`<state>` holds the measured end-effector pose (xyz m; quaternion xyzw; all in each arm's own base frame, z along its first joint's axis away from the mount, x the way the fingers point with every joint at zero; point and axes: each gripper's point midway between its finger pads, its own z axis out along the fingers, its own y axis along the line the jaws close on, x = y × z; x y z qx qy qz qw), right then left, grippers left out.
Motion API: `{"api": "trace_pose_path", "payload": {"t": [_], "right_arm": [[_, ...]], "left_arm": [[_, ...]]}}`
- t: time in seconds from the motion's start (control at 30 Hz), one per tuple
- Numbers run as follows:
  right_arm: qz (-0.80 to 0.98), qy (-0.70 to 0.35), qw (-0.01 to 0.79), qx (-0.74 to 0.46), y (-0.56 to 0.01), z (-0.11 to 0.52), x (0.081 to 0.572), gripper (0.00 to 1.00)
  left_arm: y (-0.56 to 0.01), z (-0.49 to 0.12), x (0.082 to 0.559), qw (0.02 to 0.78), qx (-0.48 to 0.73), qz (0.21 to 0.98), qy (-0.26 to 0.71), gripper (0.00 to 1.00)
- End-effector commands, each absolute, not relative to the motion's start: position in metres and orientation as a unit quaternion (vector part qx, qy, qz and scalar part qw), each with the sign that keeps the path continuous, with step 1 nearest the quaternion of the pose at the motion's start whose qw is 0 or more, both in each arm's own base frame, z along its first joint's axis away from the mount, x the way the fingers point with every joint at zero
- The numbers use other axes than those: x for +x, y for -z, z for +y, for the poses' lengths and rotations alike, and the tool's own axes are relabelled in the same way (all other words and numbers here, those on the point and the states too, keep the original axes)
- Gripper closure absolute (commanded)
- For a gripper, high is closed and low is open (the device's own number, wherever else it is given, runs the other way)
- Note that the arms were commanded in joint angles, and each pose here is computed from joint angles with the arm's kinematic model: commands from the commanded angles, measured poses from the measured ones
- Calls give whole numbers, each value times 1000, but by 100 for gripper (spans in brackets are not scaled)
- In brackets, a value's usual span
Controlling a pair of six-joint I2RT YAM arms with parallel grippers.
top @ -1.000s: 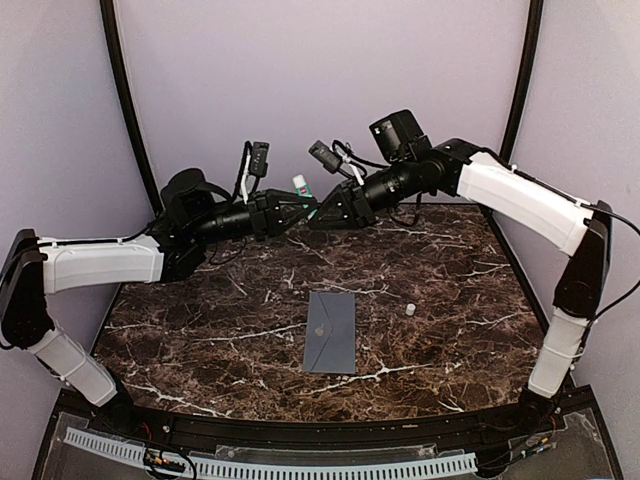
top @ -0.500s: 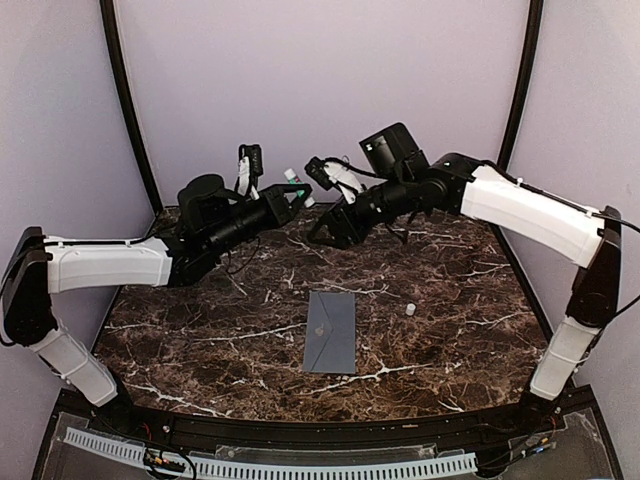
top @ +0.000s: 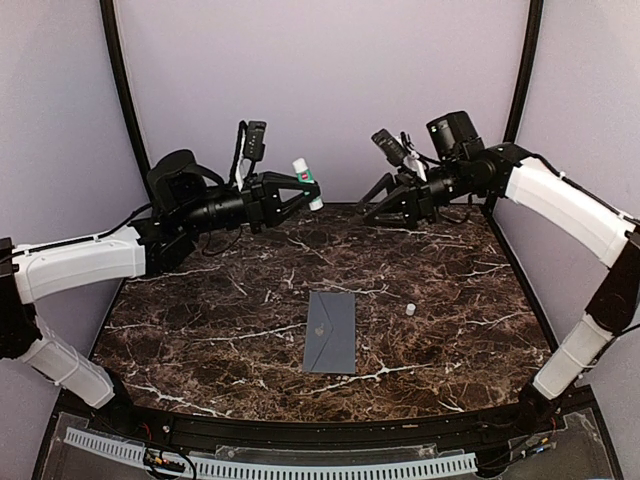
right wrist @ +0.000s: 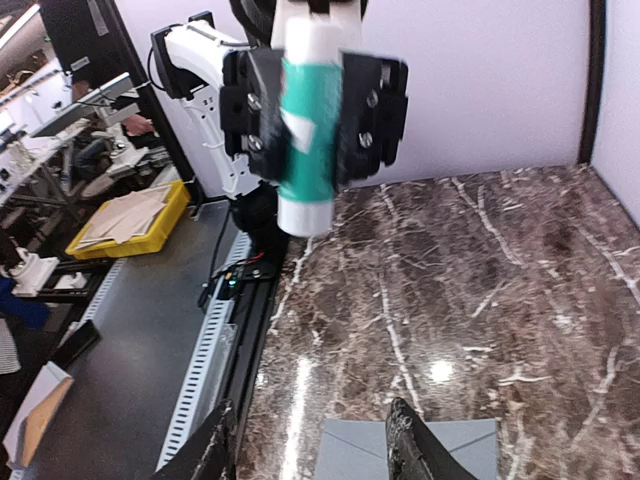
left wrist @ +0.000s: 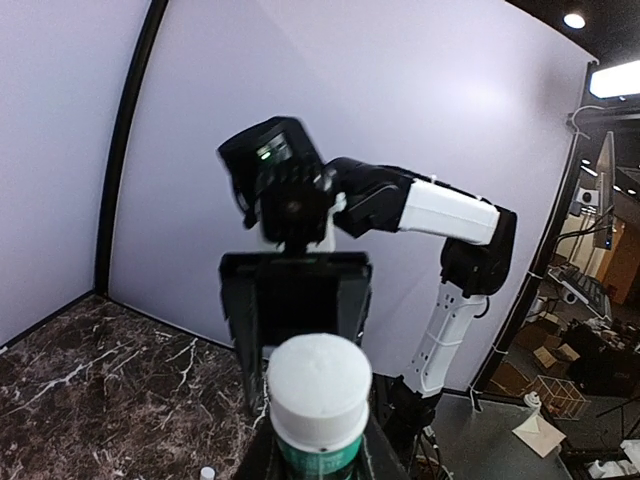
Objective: Place the letter into the envelope and seal it
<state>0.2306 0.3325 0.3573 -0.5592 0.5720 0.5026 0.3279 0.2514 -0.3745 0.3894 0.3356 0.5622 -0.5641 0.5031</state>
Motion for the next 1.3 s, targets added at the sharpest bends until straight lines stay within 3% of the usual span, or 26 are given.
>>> {"api": "trace_pose_path", "payload": {"t": [0.0,0.33,0.87,1.0,1.13,1.27], "right_arm": [[514,-594,247,-568,-353,350,204,53],[509,-624,214,-554,-364,372,196,48],[523,-633,204,-534,-369,376,200,49],[519,-639,198,-532,-370,376,200,54],[513,-645,192,-533,-373,375,197,68],[508,-648,193,-534,-374,374,196,75]], "left_arm": [[-428,-376,222,486,382,487,618,100],[-420,-394,223,439,388,481,652,100],[-407,-402,225,425,383,494,654,100],[-407,-402,227,428,380,497,652,100],[-408,-402,228,431,377,499,650,100],[-404,-403,231,430,374,505,648,100]]}}
